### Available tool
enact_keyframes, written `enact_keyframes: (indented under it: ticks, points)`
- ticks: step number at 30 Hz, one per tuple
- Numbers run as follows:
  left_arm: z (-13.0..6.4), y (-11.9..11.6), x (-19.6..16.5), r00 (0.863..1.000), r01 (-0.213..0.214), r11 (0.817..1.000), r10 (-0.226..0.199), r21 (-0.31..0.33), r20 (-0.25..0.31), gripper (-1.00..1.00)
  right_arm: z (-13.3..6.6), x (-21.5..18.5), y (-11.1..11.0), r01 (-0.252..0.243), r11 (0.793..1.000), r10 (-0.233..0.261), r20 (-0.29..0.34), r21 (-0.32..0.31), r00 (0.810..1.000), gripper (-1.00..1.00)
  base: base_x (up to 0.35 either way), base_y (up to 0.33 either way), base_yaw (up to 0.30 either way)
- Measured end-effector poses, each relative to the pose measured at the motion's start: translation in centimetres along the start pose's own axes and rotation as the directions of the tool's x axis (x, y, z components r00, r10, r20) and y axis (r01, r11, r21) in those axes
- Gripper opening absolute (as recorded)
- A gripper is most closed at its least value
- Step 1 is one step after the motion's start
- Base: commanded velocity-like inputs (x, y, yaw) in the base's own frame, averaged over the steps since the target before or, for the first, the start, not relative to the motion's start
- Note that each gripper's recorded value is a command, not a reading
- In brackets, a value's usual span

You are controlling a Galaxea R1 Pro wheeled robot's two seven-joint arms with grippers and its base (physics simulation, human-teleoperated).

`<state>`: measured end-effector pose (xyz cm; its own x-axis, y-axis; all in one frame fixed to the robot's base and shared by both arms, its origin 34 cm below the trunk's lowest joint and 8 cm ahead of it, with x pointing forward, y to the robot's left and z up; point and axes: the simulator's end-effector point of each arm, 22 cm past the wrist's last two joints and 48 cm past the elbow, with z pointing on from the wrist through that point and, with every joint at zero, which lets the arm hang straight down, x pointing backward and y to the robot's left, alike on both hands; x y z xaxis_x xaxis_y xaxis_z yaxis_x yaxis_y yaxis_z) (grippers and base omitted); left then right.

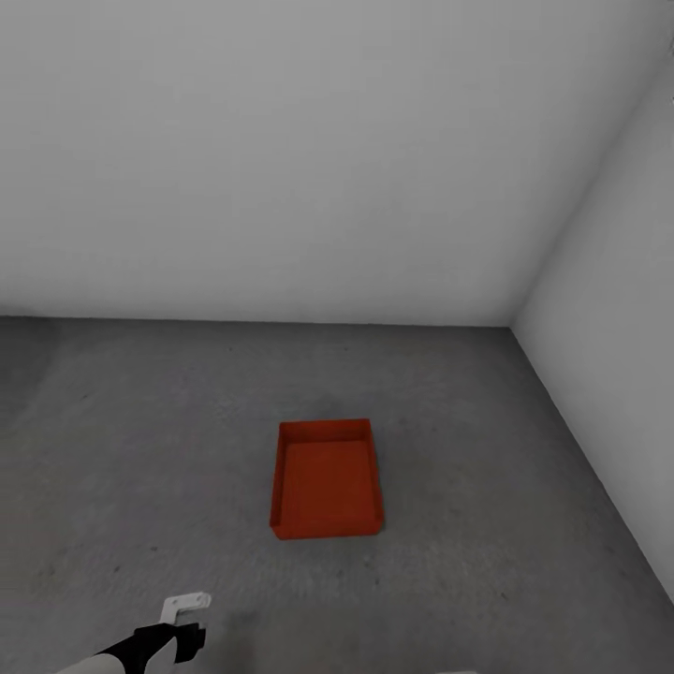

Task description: Move the two storage containers from the living room to the garage. In the garage, place one container on the floor and stack the other container on top of it (either order is fine).

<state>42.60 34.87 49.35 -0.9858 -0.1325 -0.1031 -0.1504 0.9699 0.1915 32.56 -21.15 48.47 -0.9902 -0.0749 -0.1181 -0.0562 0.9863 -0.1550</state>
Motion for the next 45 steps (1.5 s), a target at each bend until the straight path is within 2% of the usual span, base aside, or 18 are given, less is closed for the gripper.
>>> enact_keyframes:
  ticks: [7, 11, 14, 15, 16, 19, 22, 25, 31, 37, 45]
  points:
    - [-0.2, -0.1, 0.2, 1.0, -0.001, 1.0, 0.001, 0.002, 0.001, 1.0, -0.6, 3.3, 0.1, 0.003, 1.0, -0.003, -0.037, -0.002, 0.999, 1.0, 0.0, 0.0, 0.0]
    - [-0.2, 0.1, 1.8, 1.0, -0.004, 1.0, 0.004, 0.0, -0.016, 1.0, -0.8, 4.6, 0.1, 0.002, 1.0, -0.003, -0.05, -0.001, 0.999, 1.0, 0.0, 0.0, 0.0]
    - [-0.2, 0.3, 4.0, 0.999, -0.011, 1.0, 0.011, 0.0, -0.04, 1.0, -0.9, 4.9, -0.1, -0.021, 1.0, 0.021, -0.058, 0.004, 0.998, 1.0, 0.0, 0.0, 0.0]
    - [-0.2, 0.3, 5.2, 0.998, -0.014, 1.0, 0.015, 0.009, -0.054, 1.0, -0.9, 5.4, -0.3, -0.027, 1.0, 0.028, -0.066, 0.008, 0.997, 1.0, 0.0, 0.0, 0.0]
    - [-0.2, -0.4, 6.8, 0.997, -0.015, 0.998, 0.019, 0.055, -0.072, 1.0, -1.2, 7.6, -0.3, -0.034, 0.999, 0.034, -0.097, -0.006, 0.995, 1.0, 0.0, 0.0, 0.0]
    - [-0.3, -0.2, 7.1, 0.997, -0.013, 0.997, 0.018, 0.076, -0.074, 1.0, -1.8, 10.1, 0.5, -0.037, 0.998, 0.031, -0.127, -0.046, 0.991, 1.0, 0.0, 0.0, 0.0]
    - [-0.3, 0.0, 7.6, 0.997, -0.013, 0.997, 0.019, 0.077, -0.072, 1.0, -2.0, 10.8, 0.7, -0.037, 0.998, 0.03, -0.131, -0.055, 0.991, 1.0, 0.0, 0.0, 0.0]
    - [-0.3, 0.5, 9.7, 0.998, -0.019, 0.997, 0.023, 0.073, -0.054, 1.0, -2.4, 12.2, 0.8, -0.038, 0.998, 0.03, -0.14, -0.058, 0.99, 1.0, 0.0, 0.0, -0.014]
    - [-0.4, 1.1, 9.7, 0.999, -0.018, 0.998, 0.02, 0.066, -0.043, 1.0, -2.7, 13.0, 0.9, -0.046, 0.997, 0.035, -0.145, -0.069, 0.989, 1.0, 0.0, 0.0, -0.054]
    - [-0.6, 1.5, 9.5, 0.999, -0.017, 0.998, 0.019, 0.063, -0.035, 1.0, -2.6, 13.2, 0.3, -0.119, 0.99, 0.107, -0.152, -0.074, 0.983, 1.0, 0.0, 0.0, -0.072]
    - [-0.8, 1.5, 9.0, 1.0, -0.015, 0.998, 0.016, 0.064, -0.023, 1.0, -2.4, 12.8, -0.4, -0.133, 0.988, 0.121, -0.142, -0.078, 0.982, 1.0, 0.0, 0.0, -0.079]
